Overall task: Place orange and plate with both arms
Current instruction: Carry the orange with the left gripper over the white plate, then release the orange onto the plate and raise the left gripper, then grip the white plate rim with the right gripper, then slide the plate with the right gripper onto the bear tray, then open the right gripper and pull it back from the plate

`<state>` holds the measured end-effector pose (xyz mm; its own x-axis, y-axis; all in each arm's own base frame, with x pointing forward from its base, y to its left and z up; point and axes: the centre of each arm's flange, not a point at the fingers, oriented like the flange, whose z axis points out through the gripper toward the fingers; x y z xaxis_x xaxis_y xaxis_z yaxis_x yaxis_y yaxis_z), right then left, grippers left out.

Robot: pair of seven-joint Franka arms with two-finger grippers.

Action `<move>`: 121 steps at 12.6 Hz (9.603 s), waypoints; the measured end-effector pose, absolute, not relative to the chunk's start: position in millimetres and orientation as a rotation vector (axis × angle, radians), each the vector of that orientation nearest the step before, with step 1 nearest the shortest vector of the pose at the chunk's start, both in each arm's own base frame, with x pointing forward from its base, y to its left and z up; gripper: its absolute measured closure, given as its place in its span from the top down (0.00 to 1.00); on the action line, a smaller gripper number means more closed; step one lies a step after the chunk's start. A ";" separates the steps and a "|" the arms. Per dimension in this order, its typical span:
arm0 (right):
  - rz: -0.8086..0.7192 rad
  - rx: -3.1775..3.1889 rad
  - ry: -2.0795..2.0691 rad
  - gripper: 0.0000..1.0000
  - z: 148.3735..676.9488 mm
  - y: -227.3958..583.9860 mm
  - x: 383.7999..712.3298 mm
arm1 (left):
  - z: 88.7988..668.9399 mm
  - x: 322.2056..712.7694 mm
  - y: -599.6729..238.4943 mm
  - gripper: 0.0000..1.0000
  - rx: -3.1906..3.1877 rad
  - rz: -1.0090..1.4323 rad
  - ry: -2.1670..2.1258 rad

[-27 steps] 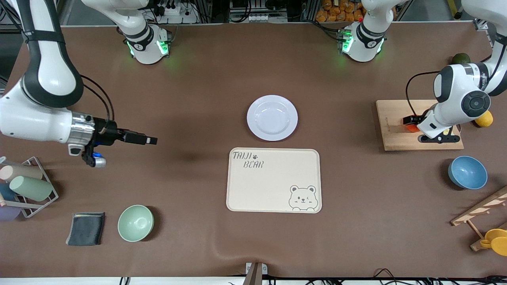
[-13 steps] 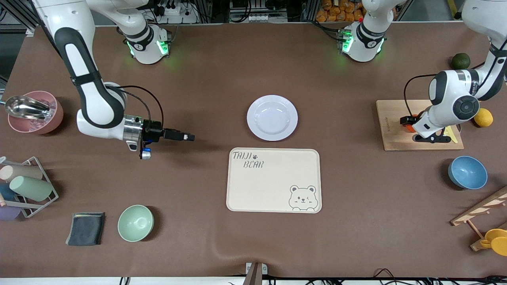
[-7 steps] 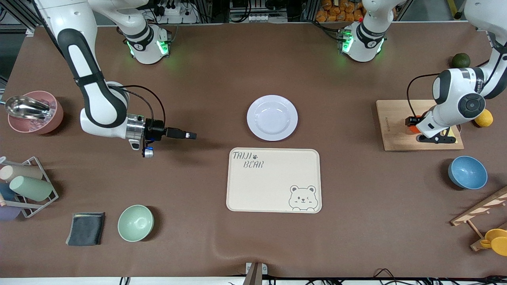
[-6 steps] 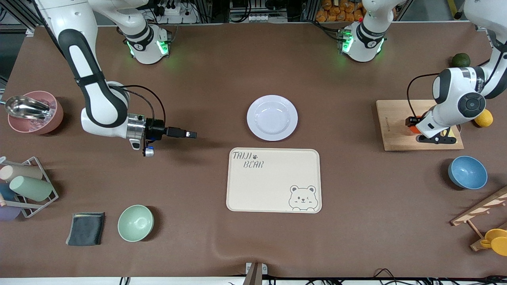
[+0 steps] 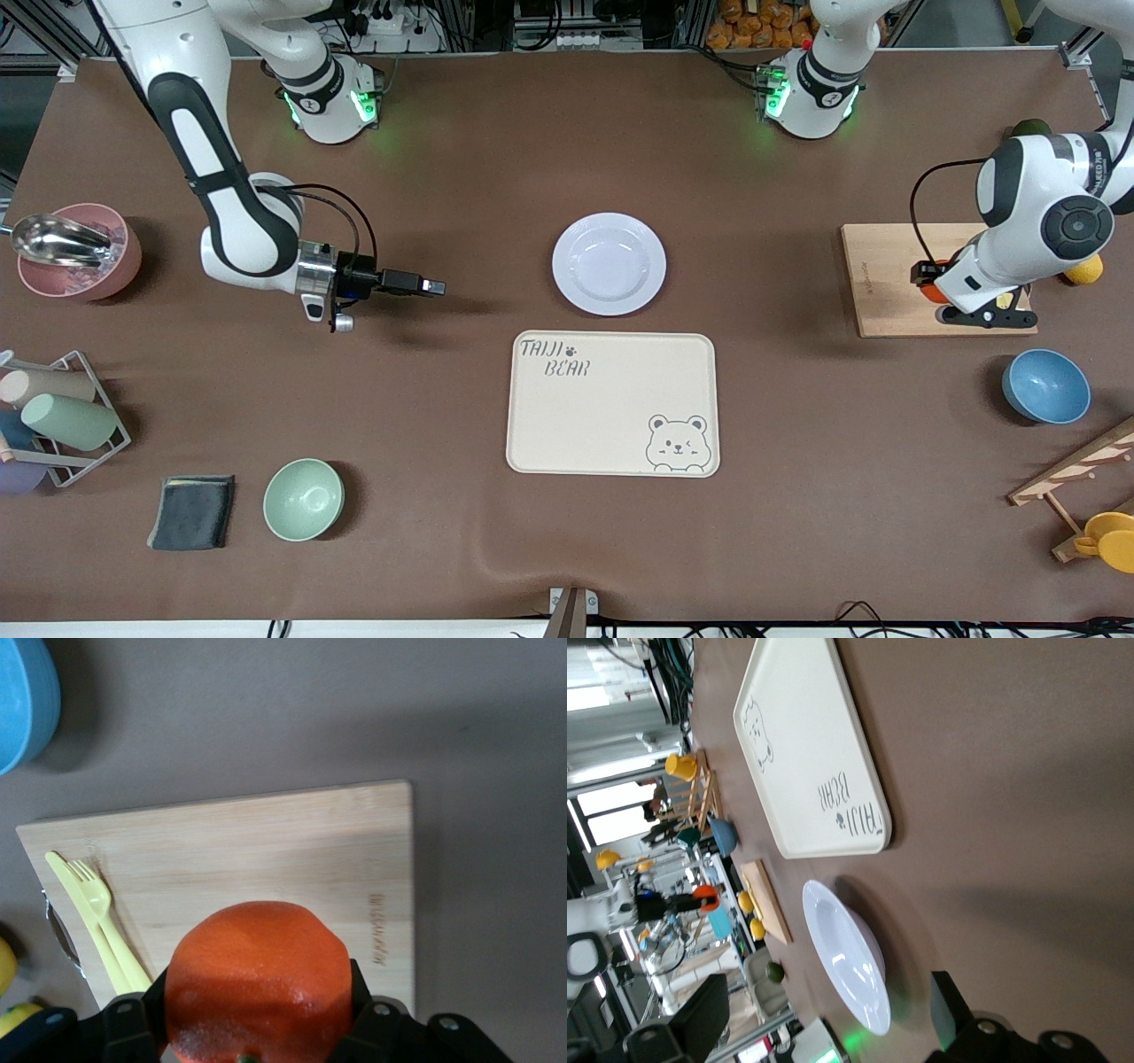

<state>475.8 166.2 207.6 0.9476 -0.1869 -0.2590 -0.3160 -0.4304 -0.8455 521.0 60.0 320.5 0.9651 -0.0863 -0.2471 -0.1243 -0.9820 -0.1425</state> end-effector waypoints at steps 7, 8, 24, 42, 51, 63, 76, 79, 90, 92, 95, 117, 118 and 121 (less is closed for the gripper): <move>0.104 -2.066 0.360 1.00 203.6 192.8 465.4 | 381.3 548.3 -36.3 0.72 -3.033 0.318 0.038; 0.105 -2.066 0.361 1.00 203.4 192.7 465.2 | 385.8 547.4 -55.1 0.72 -3.042 0.320 0.023; 0.084 -2.071 0.333 1.00 195.1 190.2 458.9 | 349.5 472.5 -372.8 0.72 -3.166 0.465 -0.035; 0.073 -2.080 0.310 1.00 189.4 187.5 457.7 | 236.4 453.8 -485.2 1.00 -3.035 0.377 -0.153; 0.119 -2.059 0.308 1.00 179.7 217.1 436.7 | 374.9 582.5 -347.8 1.00 -3.069 0.080 -0.470; 0.107 -2.026 0.346 0.78 147.8 316.6 383.7 | 469.4 611.9 -208.4 1.00 -3.034 -0.039 -0.151; 0.084 -2.006 0.345 0.46 122.7 353.4 372.5 | 596.4 543.6 -76.5 1.00 -3.097 0.023 0.061; 0.037 -2.014 0.326 0.30 113.2 353.1 367.9 | 620.6 532.1 -94.1 1.00 -3.092 0.032 0.119; -0.058 -1.909 0.329 0.04 157.2 370.6 391.3 | 633.1 529.0 -103.3 1.00 -3.089 0.016 0.180; -0.070 -1.869 0.344 0.04 177.4 375.0 396.4 | 635.1 529.6 -101.2 1.00 -3.090 0.010 0.174; -0.084 -1.820 0.367 0.04 194.1 373.3 408.7 | 640.2 531.0 -93.9 1.00 -3.093 -0.004 0.152; -0.245 -1.821 0.531 0.04 120.1 365.6 556.7 | 627.7 540.8 -103.0 1.00 -3.092 0.031 0.177; -0.242 -1.824 0.533 0.06 117.6 365.4 555.7 | 627.7 540.6 -104.2 1.00 -3.092 0.031 0.180; -0.244 -1.835 0.545 0.29 115.7 362.0 556.4 | 627.8 540.4 -104.8 1.00 -3.092 0.030 0.182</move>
